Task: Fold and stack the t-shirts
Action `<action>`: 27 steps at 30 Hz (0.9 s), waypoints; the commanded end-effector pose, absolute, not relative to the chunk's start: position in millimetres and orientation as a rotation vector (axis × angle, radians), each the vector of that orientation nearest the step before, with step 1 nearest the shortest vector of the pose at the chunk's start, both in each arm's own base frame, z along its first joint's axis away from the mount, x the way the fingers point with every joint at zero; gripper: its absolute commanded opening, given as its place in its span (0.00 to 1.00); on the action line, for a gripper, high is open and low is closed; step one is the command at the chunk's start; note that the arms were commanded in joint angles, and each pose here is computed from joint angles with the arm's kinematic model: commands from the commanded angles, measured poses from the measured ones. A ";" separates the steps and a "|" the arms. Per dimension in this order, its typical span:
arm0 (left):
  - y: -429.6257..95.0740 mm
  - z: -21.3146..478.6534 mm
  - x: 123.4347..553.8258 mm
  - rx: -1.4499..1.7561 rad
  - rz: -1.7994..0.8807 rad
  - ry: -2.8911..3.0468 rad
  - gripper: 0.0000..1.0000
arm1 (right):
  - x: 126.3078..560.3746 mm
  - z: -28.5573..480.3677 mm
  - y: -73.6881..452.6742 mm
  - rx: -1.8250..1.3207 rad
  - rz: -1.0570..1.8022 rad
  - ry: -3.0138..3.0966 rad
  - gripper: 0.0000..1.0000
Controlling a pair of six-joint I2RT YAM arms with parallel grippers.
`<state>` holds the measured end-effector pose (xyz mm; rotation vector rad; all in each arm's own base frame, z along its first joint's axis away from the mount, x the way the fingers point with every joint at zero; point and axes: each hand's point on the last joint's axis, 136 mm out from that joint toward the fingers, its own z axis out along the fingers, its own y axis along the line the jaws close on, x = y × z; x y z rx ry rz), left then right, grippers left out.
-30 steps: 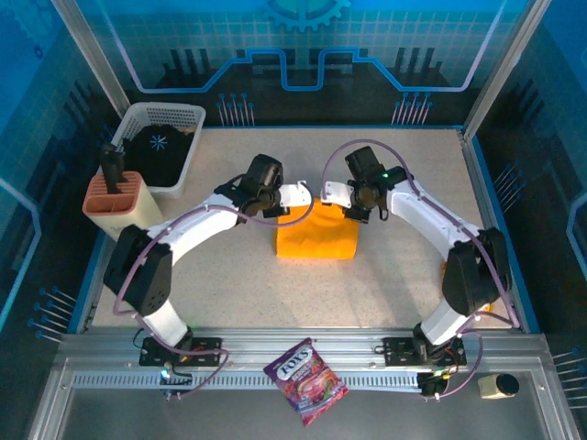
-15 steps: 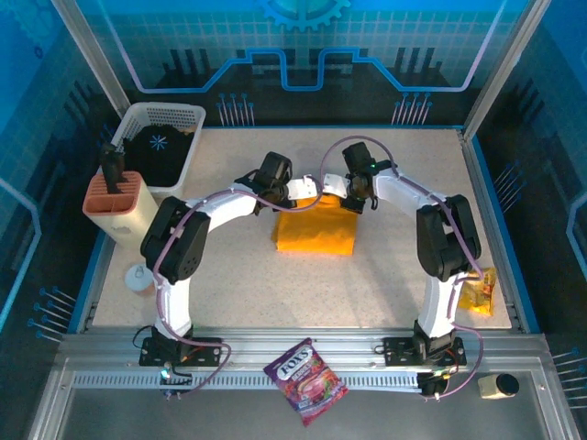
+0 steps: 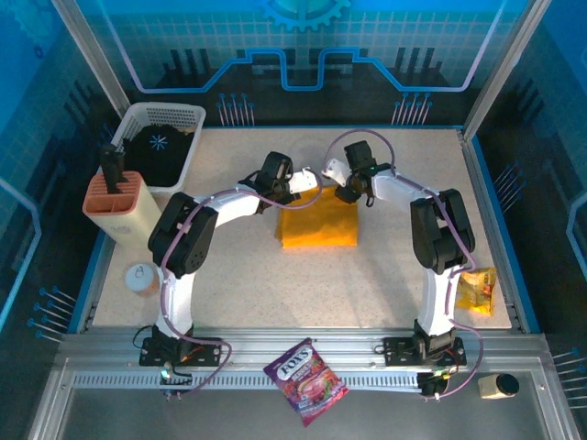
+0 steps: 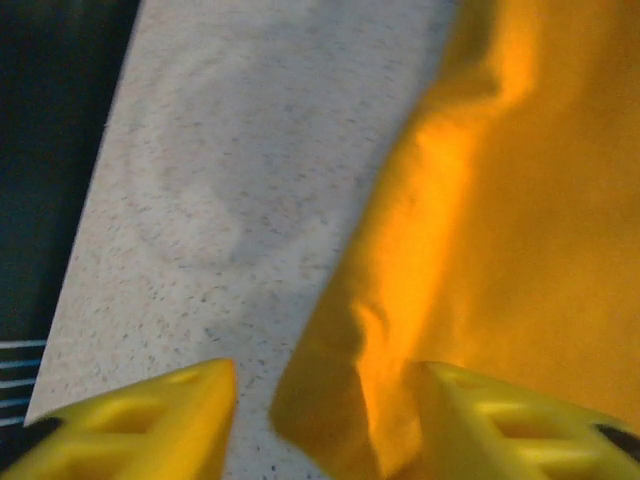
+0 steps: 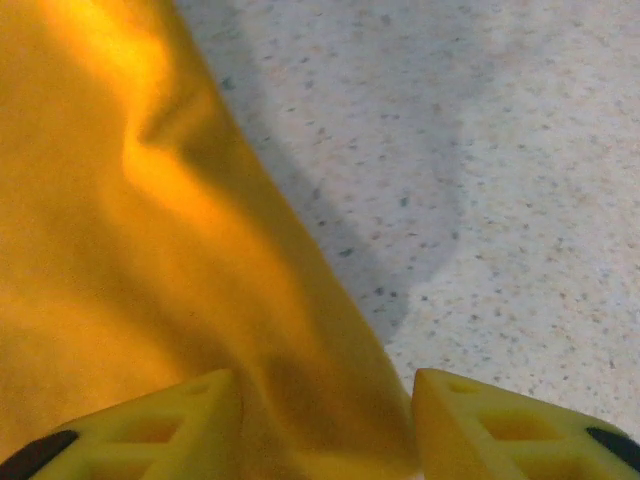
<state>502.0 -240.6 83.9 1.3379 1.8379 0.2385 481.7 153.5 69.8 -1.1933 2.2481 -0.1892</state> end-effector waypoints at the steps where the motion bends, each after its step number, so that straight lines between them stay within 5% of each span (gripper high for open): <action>1: -225.8 135.8 518.0 1.120 0.277 1.782 0.63 | 496.1 123.9 141.2 -0.935 -0.178 2.176 0.58; 14: -135.5 289.3 471.9 0.407 0.266 1.778 0.95 | 416.0 256.6 66.7 -0.179 -0.011 2.267 0.63; 21: -111.6 283.6 407.9 0.132 0.062 2.099 0.93 | 348.1 239.8 69.4 0.001 0.217 2.458 0.56; 27: -128.0 223.9 358.6 -0.034 -0.183 2.441 0.74 | 322.9 200.7 86.2 0.046 0.323 2.568 0.50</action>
